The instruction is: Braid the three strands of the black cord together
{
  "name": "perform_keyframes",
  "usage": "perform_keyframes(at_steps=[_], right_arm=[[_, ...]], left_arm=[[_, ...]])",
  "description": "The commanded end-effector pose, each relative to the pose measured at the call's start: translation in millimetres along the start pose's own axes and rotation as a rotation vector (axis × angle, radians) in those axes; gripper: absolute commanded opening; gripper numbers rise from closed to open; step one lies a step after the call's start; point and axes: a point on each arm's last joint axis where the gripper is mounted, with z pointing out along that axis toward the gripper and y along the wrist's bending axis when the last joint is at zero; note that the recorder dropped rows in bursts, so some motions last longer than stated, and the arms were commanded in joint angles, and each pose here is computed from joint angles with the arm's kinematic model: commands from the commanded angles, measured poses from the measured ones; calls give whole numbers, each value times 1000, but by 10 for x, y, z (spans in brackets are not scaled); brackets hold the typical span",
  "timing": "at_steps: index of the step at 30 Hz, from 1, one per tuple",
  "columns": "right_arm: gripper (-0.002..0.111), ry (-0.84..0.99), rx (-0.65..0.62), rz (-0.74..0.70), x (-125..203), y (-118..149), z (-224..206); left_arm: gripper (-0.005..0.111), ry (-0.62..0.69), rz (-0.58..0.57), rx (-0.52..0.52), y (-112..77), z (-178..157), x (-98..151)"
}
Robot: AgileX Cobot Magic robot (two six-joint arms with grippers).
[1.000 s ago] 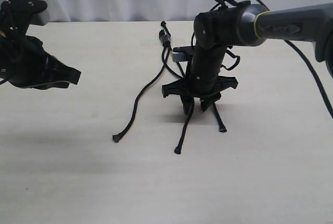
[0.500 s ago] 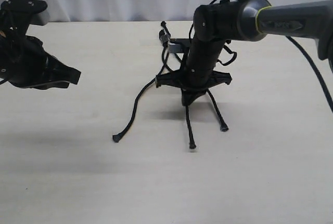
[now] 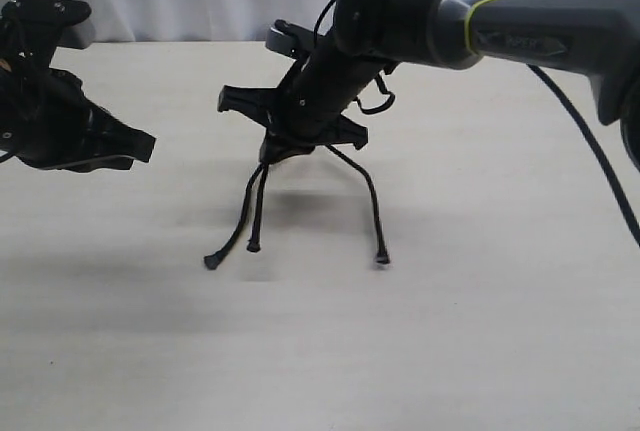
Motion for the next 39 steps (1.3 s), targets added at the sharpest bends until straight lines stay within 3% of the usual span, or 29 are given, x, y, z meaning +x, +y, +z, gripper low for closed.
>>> perform_keyframes(at_steps=[1, 13, 17, 30, 33, 39], right_arm=[[4, -10, -79, 83, 40, 104, 183], [4, 21, -84, 118, 125, 96, 433], [4, 81, -11, 50, 175, 16, 428], [4, 156, 204, -20, -96, -672, 17], [4, 160, 211, -11, -159, -838, -61], [4, 166, 212, 24, -268, -1107, -174]], left_arm=[[0, -24, -33, 23, -31, -14, -38], [0, -26, -30, 22, -30, -14, -39], [0, -25, -7, 20, -28, -14, -39], [0, -53, 26, -20, 17, 29, -71], [0, -92, 17, -46, 68, 163, -160], [0, 41, -29, -29, 169, 722, -370]])
